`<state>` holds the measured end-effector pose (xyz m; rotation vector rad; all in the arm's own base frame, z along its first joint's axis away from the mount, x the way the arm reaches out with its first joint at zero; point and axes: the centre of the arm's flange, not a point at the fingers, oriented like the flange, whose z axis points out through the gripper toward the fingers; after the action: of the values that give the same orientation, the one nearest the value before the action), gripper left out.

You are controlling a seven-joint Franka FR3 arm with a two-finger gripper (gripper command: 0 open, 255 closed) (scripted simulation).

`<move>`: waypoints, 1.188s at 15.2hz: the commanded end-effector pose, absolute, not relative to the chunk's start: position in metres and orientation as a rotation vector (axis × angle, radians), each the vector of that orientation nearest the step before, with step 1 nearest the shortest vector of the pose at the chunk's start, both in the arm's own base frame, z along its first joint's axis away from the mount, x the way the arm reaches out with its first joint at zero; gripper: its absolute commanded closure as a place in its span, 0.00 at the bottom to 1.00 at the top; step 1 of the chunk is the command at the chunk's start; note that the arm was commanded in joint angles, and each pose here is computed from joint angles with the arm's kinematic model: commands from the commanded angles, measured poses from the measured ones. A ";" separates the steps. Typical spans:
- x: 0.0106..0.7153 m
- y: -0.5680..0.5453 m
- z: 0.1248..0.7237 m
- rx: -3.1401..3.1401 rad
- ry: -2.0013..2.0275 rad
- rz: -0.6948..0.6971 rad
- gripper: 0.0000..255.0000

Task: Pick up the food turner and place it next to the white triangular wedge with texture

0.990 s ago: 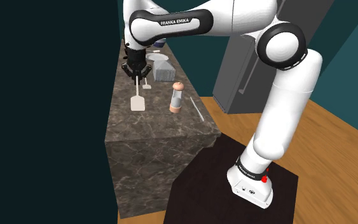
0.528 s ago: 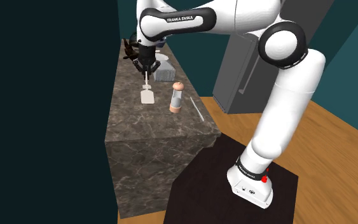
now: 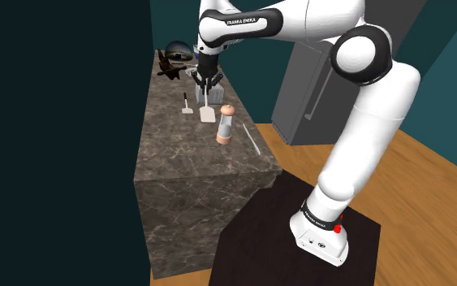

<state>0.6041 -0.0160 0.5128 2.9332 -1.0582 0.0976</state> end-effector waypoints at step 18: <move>0.622 -0.264 0.514 2.934 -1.055 0.098 1.00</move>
<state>0.6210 -0.2513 0.5140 2.9338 -1.0572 0.0973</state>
